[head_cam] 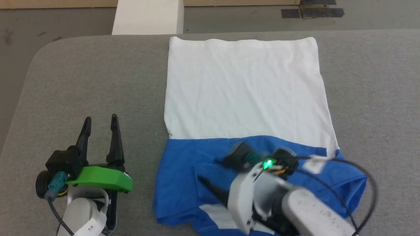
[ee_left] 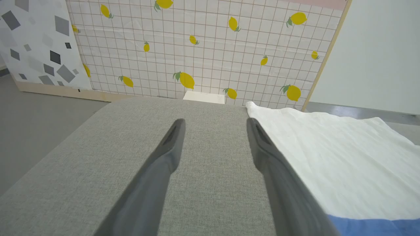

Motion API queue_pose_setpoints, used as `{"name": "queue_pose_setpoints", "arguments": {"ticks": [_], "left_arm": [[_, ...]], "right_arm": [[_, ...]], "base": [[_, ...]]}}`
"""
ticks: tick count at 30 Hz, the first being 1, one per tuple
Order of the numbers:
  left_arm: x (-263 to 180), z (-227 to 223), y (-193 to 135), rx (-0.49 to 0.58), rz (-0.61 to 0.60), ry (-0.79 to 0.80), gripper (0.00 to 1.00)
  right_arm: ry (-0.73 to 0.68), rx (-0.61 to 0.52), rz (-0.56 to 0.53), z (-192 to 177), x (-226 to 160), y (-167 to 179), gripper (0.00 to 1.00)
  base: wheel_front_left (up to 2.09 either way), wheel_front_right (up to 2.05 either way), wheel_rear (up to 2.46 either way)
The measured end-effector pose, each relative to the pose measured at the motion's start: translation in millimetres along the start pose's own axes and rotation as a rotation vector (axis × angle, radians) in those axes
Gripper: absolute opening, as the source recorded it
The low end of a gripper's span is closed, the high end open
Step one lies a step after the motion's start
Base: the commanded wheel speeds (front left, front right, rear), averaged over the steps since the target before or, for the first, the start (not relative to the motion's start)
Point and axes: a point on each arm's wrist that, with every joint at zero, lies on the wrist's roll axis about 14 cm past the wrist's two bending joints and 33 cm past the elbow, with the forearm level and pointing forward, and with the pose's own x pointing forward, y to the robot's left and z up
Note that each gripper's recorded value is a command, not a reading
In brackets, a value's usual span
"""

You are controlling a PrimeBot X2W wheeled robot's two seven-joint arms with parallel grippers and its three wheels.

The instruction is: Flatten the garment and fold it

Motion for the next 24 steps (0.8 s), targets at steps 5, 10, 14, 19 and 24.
{"name": "queue_pose_setpoints", "arguments": {"ticks": [5,10,14,19,24], "left_arm": [[9,-3,-16,0.033,-0.079,0.019,1.0],[43,10,-40,0.089,-0.202,0.005,1.0],[76,14,-58,0.15,-0.295,0.024,1.0],[125,1,-80,0.201,-0.401,0.156,1.0],[178,-20,-76,0.179,-0.387,0.329,1.0]], "right_arm": [[-0.338,0.071,-0.144,65,-36,-44,1.0],[-0.554,0.116,-0.349,86,-85,-95,1.0],[-0.623,0.145,-0.47,83,-110,-126,1.0],[-0.641,0.177,-0.607,67,-129,-165,1.0],[-0.615,0.213,-0.697,43,-137,-192,1.0]], "base": [[0.0,0.0,0.0],[0.0,0.0,0.0],[0.0,0.0,0.0],[0.0,0.0,0.0],[0.0,0.0,0.0]]}}
